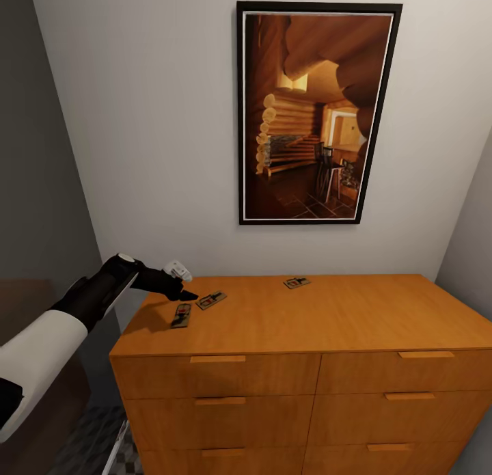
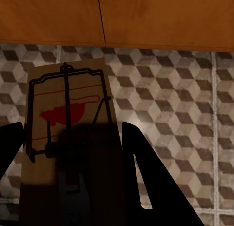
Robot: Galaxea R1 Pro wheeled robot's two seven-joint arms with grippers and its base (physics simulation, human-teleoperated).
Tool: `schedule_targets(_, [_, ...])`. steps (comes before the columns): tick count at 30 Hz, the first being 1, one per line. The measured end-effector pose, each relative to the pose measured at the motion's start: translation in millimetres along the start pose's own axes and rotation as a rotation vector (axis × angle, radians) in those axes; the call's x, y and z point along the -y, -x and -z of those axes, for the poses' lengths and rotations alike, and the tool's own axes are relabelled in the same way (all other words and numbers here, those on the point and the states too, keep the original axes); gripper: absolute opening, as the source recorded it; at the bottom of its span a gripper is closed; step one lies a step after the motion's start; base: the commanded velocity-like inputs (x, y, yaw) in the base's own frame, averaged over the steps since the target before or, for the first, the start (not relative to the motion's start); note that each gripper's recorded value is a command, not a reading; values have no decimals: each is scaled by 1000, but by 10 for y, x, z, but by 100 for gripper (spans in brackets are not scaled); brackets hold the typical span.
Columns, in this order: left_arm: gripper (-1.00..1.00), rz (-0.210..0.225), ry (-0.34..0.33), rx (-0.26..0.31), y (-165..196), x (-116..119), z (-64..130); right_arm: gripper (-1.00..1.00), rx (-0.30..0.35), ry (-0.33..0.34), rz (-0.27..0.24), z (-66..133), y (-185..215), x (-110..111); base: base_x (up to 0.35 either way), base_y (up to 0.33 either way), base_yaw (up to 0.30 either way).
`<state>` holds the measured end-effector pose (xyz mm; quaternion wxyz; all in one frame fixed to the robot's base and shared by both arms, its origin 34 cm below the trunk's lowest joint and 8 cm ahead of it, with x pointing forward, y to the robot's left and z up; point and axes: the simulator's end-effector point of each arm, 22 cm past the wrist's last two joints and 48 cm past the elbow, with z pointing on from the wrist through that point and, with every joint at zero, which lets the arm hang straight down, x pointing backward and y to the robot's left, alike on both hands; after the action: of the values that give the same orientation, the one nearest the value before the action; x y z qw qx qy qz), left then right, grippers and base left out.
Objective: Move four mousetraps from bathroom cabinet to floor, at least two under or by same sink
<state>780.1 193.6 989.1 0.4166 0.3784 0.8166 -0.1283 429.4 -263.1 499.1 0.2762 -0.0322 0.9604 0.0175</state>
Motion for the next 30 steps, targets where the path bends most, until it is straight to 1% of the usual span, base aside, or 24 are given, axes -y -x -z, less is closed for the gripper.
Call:
schedule_targets(11, [100,0,-1,0,-18,-2,-12,-100,1,1,0,1,2,-6,79,0,0])
schedule_targets(18, [100,0,-3,1,-13,3,-18,-100,1,2,0,-1,2,-12,25,0,0])
schedule_targets(30, [100,2,-19,-2,-19,61,-113,-100,-11,-2,0,-8,-47,-5,1,0,0])
